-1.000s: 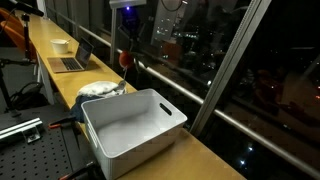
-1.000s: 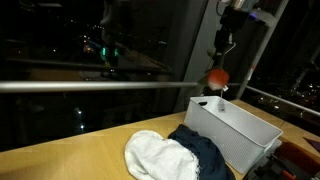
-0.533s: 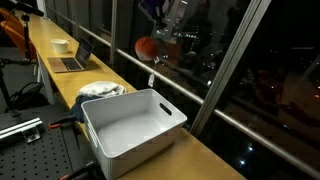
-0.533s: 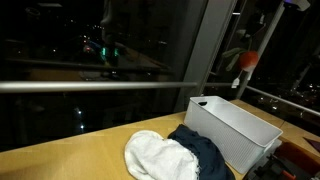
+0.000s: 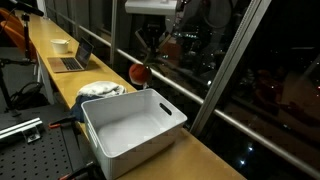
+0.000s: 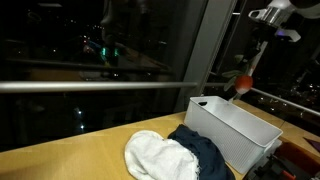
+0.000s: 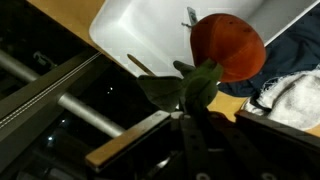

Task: Remove the items from the storage box and put them on the table then place them back.

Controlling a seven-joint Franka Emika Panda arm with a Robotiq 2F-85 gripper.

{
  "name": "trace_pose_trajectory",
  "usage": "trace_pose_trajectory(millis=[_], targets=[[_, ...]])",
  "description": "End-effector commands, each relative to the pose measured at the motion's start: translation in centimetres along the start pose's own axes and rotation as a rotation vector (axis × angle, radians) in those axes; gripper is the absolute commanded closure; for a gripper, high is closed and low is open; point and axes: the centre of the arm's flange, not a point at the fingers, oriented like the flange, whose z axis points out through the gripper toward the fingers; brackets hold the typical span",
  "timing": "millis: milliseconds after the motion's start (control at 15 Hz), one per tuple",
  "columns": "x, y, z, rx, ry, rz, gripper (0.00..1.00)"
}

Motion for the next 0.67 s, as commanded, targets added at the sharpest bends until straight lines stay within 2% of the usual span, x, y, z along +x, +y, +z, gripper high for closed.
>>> trace_pose_trajectory(millis=[0, 267, 333, 400, 600], targets=[[-1.9, -1.3, 4.5, 0.076, 0.049, 0.020, 0.98], [-3.6, -1.3, 6.5, 0.115, 0.060, 0.052, 0.98], [-3.8, -1.1, 6.4, 0.117, 0.053, 0.053, 0.68], [-3.8, -0.8, 6.2, 0.114, 0.048, 0.048, 0.67], [-2.4, -0.8, 4.7, 0.098, 0.047, 0.039, 0.45]])
